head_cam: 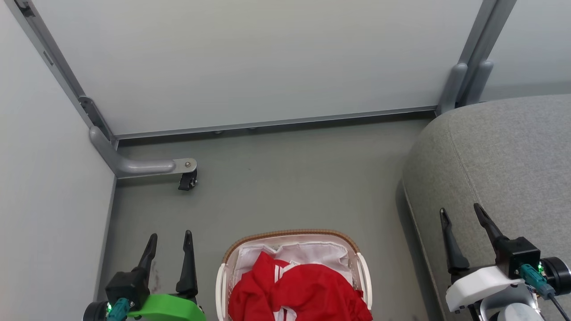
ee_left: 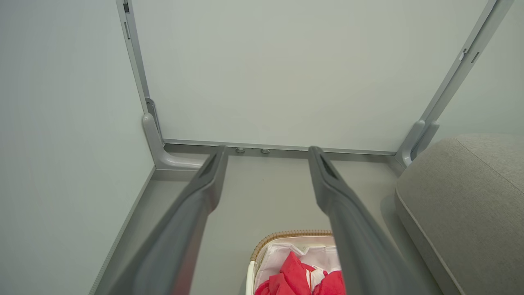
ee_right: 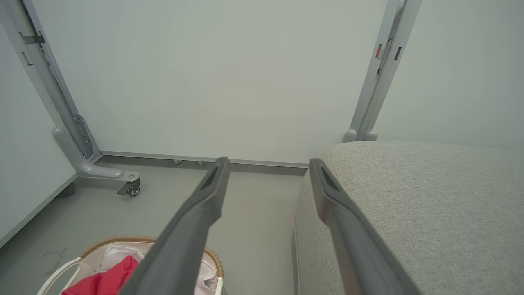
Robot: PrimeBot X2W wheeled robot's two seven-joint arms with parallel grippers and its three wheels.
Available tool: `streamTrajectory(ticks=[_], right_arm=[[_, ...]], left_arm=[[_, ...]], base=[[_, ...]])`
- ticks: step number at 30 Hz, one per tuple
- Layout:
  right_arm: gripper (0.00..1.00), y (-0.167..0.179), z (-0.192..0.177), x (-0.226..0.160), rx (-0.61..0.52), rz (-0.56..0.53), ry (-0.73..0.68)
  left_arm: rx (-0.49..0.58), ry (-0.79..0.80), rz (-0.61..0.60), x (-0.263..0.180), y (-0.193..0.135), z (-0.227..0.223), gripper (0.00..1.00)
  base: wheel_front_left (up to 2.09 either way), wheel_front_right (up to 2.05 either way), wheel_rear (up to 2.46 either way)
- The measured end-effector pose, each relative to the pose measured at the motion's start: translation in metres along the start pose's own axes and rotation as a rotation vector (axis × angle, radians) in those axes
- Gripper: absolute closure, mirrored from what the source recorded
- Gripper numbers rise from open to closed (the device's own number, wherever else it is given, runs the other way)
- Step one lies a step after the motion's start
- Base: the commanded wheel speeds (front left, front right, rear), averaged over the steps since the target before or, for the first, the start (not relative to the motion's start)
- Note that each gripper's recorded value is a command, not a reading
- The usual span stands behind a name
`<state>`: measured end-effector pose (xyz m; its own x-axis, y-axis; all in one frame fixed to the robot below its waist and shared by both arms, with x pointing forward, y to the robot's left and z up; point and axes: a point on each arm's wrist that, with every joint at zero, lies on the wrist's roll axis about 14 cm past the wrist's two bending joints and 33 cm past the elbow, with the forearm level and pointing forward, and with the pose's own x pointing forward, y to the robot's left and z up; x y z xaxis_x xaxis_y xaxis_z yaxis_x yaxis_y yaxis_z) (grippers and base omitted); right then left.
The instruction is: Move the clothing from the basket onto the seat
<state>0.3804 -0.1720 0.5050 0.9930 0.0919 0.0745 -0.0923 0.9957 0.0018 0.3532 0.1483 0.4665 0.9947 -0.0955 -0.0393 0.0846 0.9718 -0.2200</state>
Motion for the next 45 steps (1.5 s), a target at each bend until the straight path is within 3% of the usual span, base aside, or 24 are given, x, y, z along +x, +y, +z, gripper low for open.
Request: streamTrajectory(ticks=[33, 45], right_arm=[[0.0, -0.006, -0.003, 0.009, 0.002, -0.016, 0.002], [0.0, -0.015, -0.012, 0.057, 0.021, -0.031, -0.009]], left_arm=[[0.004, 0.04, -0.022, 0.01, -0.005, -0.012, 0.0], [0.071, 0.109, -0.213, 0.074, -0.052, -0.04, 0.0]], base=[[0.0, 0.0, 0.0], [0.0, 0.0, 0.0]])
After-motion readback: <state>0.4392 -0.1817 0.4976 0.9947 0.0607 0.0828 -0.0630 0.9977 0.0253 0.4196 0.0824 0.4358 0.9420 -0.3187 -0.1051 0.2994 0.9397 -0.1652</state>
